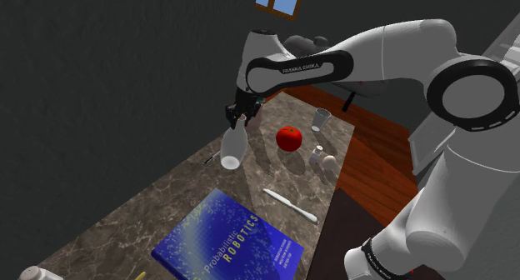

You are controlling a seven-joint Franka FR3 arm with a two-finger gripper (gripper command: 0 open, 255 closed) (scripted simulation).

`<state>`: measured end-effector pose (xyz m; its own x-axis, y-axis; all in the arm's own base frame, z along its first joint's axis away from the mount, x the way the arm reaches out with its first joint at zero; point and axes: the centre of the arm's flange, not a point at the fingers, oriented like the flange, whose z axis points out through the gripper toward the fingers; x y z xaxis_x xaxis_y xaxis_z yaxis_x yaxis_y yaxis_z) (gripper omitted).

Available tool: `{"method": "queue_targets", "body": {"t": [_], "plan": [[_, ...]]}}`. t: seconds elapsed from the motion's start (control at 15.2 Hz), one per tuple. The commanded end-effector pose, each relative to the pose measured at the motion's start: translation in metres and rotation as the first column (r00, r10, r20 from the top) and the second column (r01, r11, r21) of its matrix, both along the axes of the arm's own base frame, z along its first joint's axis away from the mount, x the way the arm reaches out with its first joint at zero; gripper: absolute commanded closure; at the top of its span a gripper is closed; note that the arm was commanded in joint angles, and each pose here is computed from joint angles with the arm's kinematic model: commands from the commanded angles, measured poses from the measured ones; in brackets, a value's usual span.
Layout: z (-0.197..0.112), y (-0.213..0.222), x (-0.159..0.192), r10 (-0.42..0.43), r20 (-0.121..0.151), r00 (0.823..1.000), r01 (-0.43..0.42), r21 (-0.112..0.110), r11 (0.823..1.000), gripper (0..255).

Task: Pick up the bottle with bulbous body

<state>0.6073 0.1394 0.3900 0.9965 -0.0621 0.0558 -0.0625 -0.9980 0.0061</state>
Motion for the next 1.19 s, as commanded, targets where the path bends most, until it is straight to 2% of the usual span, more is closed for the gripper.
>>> {"method": "queue_targets", "body": {"t": [0.0,0.99,1.12], "plan": [[0.000,0.000,0.000,0.000,-0.001,1.000,0.000,-0.001,1.000,255],[0.079,0.000,0.000,0.000,-0.001,1.000,0.000,-0.001,1.000,255],[0.080,0.000,0.000,0.000,-0.001,1.000,0.000,-0.001,1.000,255]]}}
